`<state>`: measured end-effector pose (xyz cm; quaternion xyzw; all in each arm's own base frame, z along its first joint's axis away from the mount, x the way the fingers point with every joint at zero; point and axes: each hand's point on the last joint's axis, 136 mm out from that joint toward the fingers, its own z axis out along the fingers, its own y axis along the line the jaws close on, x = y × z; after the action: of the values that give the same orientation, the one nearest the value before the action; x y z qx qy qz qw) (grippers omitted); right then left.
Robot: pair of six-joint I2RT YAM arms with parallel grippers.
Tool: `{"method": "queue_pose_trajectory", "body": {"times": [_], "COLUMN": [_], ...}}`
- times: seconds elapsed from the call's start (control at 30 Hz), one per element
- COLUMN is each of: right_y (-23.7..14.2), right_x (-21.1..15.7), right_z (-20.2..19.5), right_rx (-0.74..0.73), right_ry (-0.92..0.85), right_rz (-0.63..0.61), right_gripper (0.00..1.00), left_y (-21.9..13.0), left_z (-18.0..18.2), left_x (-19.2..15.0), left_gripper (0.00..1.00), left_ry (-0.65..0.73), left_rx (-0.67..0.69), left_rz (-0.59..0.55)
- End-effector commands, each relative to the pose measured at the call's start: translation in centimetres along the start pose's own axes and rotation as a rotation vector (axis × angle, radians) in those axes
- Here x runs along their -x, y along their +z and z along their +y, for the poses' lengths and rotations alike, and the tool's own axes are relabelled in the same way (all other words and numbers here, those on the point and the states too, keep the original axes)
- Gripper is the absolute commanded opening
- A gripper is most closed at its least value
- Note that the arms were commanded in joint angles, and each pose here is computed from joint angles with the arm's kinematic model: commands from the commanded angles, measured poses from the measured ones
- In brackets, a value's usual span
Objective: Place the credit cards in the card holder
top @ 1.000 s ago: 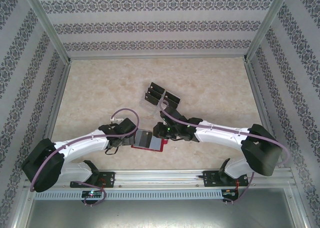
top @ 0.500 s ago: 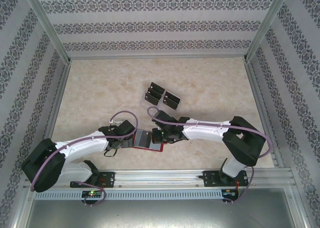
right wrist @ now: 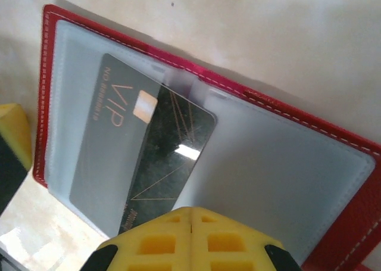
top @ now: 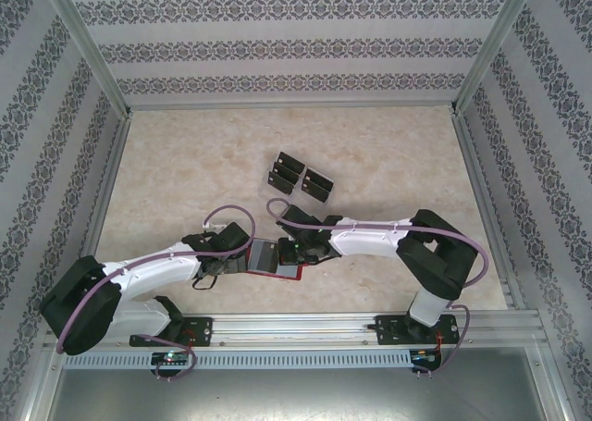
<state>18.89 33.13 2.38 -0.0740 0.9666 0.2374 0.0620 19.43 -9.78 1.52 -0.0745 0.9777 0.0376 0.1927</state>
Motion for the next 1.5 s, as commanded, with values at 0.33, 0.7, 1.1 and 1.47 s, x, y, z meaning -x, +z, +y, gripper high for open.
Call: {"method": "queue_pose_trajectory", "body": {"times": [0.33, 0.7, 1.1, 1.47], "right_y": [1.2, 0.8, -0.3, 0.9], "right_x": [1.4, 2.1, 0.6, 0.4], "right_z": [2.5, 4.3, 1.7, 1.3], "right_rx": [0.031, 0.069, 0.025, 0.012], "right_ry": [-0.036, -0.047, -0.014, -0.012], "right_rz": [0.000, -0.013, -0.026, -0.005], "right_gripper": [0.00, 0.00, 0.00, 0.00], "left_y": [0.9, 1.1, 1.0, 1.1], "left_z": [0.1, -0.2, -0.2, -0.2], "left_x": [-1.1, -1.2, -1.3, -1.4], "left_gripper": [1.00, 1.00, 1.00, 1.00], "left_ry": [0.014, 0.014, 0.018, 0.021], "left_rx": [-0.014, -0.018, -0.021, -0.019], "left_rz": [0.031, 0.032, 0.031, 0.032]}}
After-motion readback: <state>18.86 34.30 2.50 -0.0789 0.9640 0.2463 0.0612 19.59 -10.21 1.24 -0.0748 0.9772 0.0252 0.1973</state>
